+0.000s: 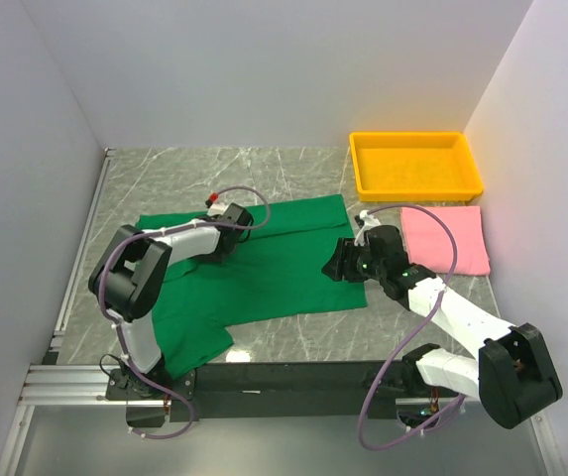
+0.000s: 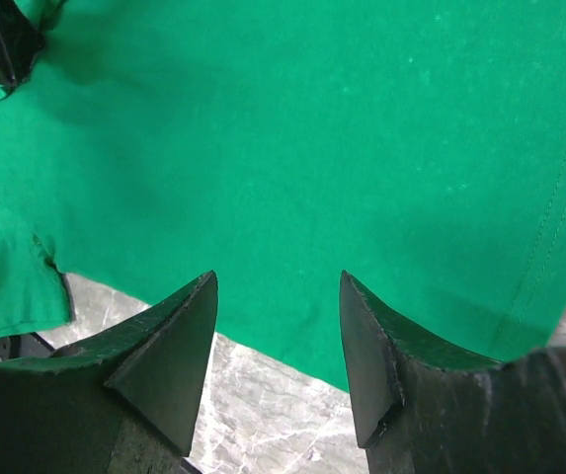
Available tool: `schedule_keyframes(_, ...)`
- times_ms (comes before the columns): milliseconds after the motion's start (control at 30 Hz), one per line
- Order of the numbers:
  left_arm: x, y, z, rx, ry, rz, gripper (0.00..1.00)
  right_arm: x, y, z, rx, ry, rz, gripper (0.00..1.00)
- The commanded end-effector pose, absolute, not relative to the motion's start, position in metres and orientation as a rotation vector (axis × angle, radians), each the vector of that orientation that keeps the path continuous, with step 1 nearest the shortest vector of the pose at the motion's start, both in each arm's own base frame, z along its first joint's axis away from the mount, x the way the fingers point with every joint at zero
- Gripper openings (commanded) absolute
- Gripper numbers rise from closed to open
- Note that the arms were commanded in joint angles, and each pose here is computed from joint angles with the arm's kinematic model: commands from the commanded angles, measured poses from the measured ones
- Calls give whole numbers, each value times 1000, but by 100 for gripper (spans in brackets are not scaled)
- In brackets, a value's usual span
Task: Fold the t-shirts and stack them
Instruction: Fold the tshirt
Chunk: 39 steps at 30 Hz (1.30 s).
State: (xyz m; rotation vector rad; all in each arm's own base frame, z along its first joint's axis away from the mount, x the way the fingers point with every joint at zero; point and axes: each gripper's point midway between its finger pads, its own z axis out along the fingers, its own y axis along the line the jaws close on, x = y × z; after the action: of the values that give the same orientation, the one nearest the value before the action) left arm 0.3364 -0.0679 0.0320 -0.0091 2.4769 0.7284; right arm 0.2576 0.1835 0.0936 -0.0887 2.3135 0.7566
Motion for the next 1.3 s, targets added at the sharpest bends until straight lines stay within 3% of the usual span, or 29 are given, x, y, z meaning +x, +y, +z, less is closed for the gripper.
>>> schedule_keyframes(0,351,-59,48,4,2403,838,55,261,187,99,-104,2271,770,59)
schedule_keyframes(500,405,-19,97,-69,2347,816,60,261,184,95,-100,2280,754,59)
schedule_keyframes(700,435,-20,78,-165,2410,661,63,260,186,94,-100,2285,765,58)
schedule_keyframes(1033,392,-44,91,-608,2362,288,62,257,185,94,-105,2279,769,57)
schedule_keyframes(1267,372,-45,71,-782,2347,129,48,256,185,94,-109,2279,771,57)
